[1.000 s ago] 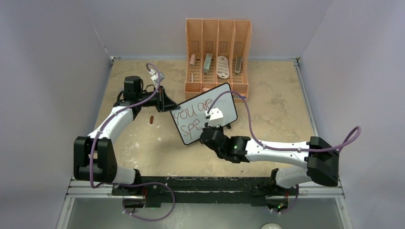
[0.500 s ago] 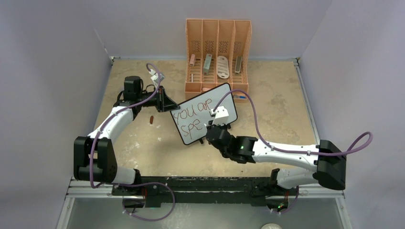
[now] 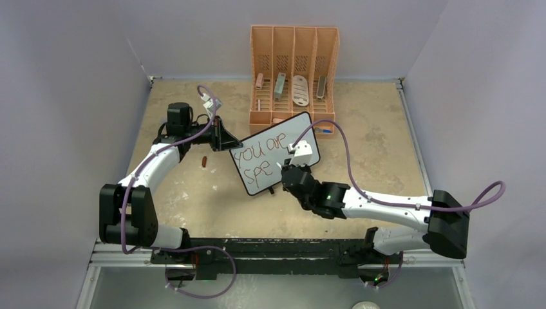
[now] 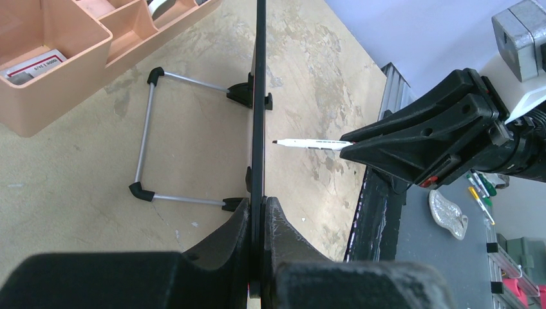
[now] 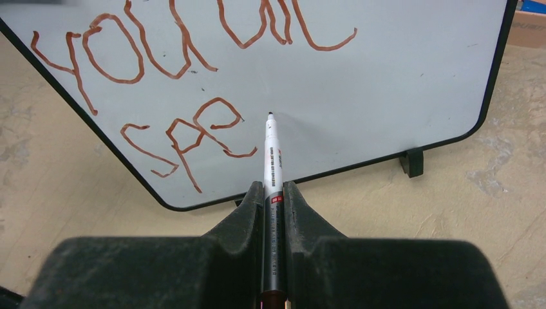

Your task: Write a sentence on the whiteboard

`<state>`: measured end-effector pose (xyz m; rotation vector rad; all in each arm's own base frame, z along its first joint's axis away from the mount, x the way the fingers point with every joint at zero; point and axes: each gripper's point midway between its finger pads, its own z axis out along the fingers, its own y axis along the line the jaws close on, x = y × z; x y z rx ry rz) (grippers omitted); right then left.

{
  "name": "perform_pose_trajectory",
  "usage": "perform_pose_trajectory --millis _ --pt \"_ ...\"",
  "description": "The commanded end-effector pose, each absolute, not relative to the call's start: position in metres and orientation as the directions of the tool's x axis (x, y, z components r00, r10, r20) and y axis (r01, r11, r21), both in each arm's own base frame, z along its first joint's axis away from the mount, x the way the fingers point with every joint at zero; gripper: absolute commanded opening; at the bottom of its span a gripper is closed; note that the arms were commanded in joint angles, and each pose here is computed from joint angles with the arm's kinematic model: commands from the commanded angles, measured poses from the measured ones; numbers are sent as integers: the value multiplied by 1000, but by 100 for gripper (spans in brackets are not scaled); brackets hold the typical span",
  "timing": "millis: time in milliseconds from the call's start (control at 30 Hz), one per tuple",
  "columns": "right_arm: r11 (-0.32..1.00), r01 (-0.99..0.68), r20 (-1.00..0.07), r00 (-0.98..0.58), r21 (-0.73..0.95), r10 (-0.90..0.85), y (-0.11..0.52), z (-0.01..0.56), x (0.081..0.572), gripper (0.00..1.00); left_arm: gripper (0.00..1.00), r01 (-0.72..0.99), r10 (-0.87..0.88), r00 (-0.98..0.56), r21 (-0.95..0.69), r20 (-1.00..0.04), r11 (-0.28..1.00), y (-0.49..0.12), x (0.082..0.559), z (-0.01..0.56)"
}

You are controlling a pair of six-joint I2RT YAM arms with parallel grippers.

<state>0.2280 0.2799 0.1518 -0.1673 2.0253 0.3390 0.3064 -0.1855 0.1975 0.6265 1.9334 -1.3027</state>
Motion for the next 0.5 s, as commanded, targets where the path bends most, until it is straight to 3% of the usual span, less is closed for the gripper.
perform_pose_trajectory --millis 0,467 --pt "947 -250 -902 -424 204 82 280 167 236 0 0 761 14 -583 -541 -812 358 -188 307 213" --pt "942 -265 -901 -426 206 77 286 164 239 0 0 760 15 -586 -543 -810 358 -188 307 212"
